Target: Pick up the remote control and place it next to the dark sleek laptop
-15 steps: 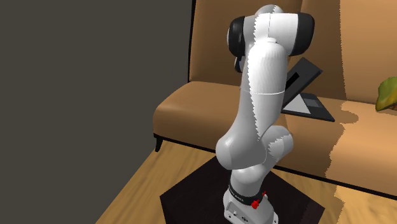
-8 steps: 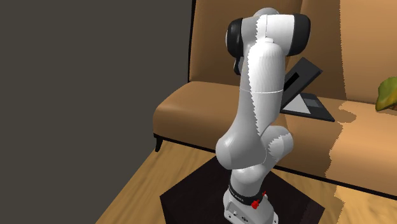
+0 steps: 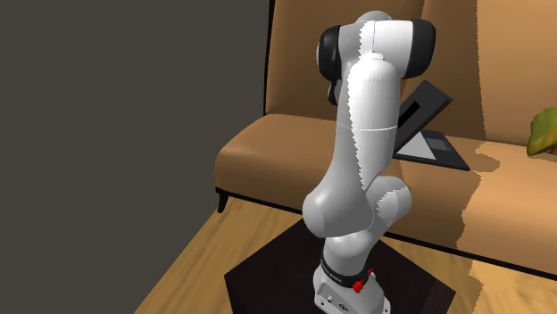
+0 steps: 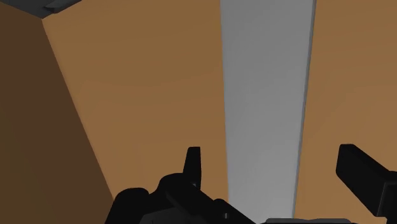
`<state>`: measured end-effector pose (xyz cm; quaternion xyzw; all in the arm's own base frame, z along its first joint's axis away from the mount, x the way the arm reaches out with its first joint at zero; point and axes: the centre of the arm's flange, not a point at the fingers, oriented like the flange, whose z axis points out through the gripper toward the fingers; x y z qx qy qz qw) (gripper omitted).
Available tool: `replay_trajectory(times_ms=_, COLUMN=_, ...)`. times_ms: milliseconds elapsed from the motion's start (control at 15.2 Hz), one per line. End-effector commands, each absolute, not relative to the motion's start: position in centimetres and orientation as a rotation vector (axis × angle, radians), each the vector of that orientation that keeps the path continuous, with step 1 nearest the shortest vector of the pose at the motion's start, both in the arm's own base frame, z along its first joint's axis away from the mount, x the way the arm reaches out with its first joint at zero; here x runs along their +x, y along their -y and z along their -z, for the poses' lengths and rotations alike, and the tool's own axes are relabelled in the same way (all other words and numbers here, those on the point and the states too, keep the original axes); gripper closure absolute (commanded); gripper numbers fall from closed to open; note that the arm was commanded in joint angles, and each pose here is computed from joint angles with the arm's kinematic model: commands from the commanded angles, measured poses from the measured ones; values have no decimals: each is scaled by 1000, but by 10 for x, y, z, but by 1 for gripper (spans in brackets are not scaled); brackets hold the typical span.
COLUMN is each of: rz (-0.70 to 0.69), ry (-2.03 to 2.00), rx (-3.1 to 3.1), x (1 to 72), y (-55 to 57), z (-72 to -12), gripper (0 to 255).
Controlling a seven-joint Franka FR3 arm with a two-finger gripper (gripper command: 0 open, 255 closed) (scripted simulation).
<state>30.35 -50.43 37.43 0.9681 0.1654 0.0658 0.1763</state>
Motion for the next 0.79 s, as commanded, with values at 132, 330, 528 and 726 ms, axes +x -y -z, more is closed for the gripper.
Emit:
replay_trajectory(times_ms=132, rz=-186, ry=-468, rx=2741, x=299, y=496, z=-399, gripper=0)
replay_trajectory(times_ms=330, rz=-186, ry=-468, rx=2741, x=294, y=488, z=-421, gripper=0)
replay_trajectory(times_ms=528, rz=-186, ry=-468, rx=2741, x=294, y=488, z=-421, gripper=0)
replay_trajectory(times_ms=726, rz=-186, ry=-468, rx=2741, x=294, y=488, z=-421, gripper=0)
